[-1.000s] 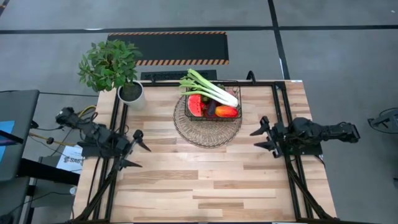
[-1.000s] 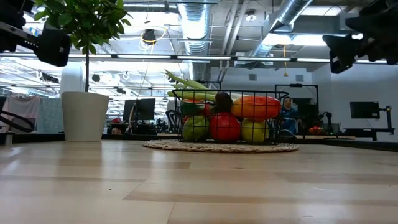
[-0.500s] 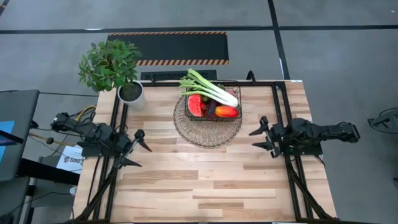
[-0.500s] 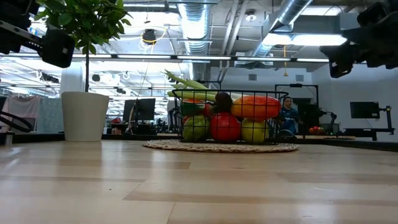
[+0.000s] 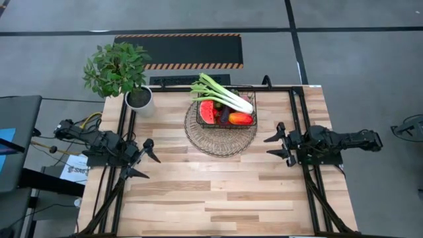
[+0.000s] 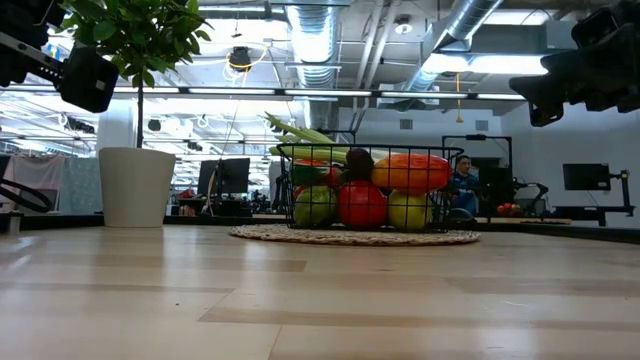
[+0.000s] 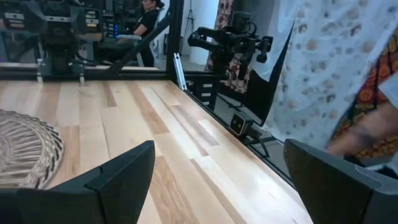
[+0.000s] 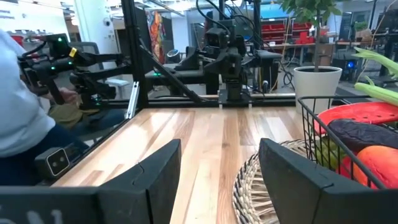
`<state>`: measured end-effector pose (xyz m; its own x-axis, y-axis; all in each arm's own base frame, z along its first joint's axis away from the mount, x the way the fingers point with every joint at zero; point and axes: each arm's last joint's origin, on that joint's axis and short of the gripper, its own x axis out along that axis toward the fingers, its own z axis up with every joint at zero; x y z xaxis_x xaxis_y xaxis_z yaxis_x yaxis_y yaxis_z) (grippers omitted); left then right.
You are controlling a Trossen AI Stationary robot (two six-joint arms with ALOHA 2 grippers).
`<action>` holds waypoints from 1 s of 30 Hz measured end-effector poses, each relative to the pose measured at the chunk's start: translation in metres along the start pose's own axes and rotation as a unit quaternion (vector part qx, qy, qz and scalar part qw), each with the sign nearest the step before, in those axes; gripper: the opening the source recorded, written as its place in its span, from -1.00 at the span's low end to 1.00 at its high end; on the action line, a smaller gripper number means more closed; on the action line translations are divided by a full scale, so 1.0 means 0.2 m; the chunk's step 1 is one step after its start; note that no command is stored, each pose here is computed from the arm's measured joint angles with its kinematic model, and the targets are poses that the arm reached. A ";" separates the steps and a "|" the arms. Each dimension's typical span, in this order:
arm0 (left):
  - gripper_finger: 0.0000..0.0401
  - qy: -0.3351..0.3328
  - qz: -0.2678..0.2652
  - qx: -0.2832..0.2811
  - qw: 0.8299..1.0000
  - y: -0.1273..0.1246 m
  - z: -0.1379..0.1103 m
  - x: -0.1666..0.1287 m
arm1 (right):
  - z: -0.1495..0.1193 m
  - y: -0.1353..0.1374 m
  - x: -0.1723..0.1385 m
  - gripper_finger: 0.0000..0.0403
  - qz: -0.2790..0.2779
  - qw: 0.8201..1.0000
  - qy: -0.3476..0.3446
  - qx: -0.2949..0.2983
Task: Build produce basket
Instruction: Return to Home Position
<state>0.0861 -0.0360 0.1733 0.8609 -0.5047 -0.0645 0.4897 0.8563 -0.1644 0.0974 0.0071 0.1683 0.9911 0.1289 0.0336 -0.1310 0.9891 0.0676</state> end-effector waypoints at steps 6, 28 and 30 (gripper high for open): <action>0.70 0.000 0.001 -0.009 1.000 0.00 0.00 0.00 | 0.00 0.00 0.00 0.17 -0.001 1.000 0.000 0.000; 0.70 0.000 0.001 -0.010 1.000 0.00 0.00 0.00 | 0.00 0.00 0.00 0.17 -0.001 1.000 0.000 0.000; 0.70 0.000 0.001 -0.010 1.000 0.00 0.00 0.00 | 0.00 0.00 0.00 0.17 -0.001 1.000 0.000 0.000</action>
<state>0.0862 -0.0360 0.1731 0.8618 -0.5031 -0.0646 0.4851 0.8548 -0.1844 0.0975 0.0071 0.1680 0.9914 0.1267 0.0337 -0.1287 0.9893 0.0681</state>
